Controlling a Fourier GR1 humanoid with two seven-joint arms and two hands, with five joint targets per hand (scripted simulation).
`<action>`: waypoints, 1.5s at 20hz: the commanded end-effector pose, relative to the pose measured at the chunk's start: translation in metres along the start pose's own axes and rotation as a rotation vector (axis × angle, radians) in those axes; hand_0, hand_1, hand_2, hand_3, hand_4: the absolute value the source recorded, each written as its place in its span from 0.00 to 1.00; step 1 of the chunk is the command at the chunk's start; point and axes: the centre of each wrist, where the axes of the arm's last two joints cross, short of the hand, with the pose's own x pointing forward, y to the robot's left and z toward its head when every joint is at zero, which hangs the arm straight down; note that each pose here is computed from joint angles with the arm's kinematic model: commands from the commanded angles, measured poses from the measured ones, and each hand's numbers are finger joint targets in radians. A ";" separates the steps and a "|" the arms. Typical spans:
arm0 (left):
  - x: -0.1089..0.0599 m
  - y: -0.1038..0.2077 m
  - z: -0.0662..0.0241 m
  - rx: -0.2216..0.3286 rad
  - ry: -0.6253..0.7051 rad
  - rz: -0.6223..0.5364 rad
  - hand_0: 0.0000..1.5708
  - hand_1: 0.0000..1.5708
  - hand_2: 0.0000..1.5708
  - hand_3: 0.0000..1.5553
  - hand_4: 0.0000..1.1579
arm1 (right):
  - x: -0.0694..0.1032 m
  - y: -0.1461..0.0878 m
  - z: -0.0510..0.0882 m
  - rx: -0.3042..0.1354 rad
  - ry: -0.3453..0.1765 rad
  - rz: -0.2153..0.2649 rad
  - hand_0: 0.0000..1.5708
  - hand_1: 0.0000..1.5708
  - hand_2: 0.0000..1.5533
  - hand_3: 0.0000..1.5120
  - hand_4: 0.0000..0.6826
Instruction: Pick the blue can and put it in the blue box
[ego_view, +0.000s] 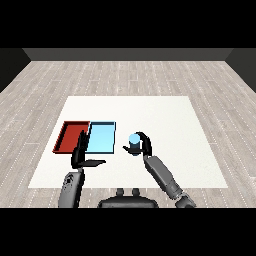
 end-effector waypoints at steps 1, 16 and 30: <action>-0.023 -0.019 -0.0049 -0.047 -0.003 0.007 0.00 0.00 0.00 0.00 0.00 | 0.026 0.010 0.003 0.024 -0.068 -0.012 0.93 0.93 0.95 0.91 0.75; -0.003 -0.050 -0.0278 -0.111 0.016 0.095 0.00 0.00 0.00 0.00 0.00 | 0.026 -0.064 -0.037 0.078 -0.127 -0.033 0.92 0.92 0.95 0.89 0.81; 0.001 -0.107 -0.0314 -0.186 0.035 0.172 0.00 0.00 0.00 0.00 0.00 | 0.072 -0.039 -0.031 0.146 -0.179 -0.036 0.91 0.91 0.95 0.92 0.83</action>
